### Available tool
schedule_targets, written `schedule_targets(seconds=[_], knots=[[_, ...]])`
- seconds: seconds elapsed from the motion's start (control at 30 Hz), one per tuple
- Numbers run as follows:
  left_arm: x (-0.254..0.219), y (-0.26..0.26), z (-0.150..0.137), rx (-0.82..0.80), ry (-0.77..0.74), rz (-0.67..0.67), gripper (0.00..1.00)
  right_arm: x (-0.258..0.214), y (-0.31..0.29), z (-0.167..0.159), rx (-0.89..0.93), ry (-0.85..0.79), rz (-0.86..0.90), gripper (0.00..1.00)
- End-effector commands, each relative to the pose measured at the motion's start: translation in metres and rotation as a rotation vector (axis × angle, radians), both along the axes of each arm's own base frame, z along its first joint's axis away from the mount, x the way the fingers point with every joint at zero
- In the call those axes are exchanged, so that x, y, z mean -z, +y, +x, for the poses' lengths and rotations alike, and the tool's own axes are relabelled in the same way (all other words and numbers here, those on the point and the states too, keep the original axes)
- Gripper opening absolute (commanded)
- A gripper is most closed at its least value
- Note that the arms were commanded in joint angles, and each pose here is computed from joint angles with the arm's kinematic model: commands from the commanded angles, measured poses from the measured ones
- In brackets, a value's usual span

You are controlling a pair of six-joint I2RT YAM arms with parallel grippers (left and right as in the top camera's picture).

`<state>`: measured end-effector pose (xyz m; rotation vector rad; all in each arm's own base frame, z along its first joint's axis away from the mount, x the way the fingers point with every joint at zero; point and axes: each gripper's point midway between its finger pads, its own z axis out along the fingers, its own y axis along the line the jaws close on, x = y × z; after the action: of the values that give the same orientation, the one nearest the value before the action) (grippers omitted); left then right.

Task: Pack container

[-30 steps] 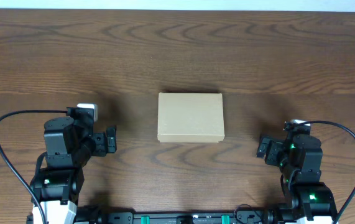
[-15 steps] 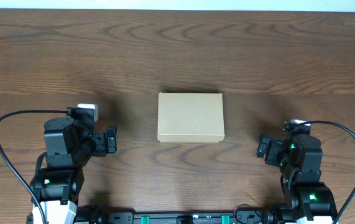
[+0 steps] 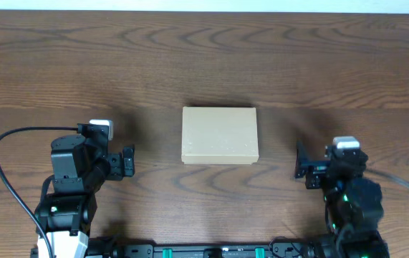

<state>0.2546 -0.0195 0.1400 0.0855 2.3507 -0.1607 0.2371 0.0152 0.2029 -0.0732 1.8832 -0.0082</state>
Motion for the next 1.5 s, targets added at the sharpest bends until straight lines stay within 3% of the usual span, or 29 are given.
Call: schedule_targets(seconds=[0.0,0.2,0.7,1.47], knots=[[-0.002,-0.002,0.0,0.018,-0.01,0.005,0.96,-0.014,0.007,-0.007,-0.07,-0.073,-0.105,0.99],[-0.002,-0.002,0.0,0.018,-0.01,0.005,0.96,-0.018,0.011,-0.012,-0.093,-0.136,-0.105,0.99],[-0.002,-0.002,0.0,0.018,-0.01,0.005,0.95,0.024,0.02,0.005,-0.131,-0.285,-0.052,0.99],[-0.002,-0.002,0.0,0.018,-0.01,0.005,0.95,0.051,0.012,0.008,-0.108,-0.227,-0.116,0.99]])
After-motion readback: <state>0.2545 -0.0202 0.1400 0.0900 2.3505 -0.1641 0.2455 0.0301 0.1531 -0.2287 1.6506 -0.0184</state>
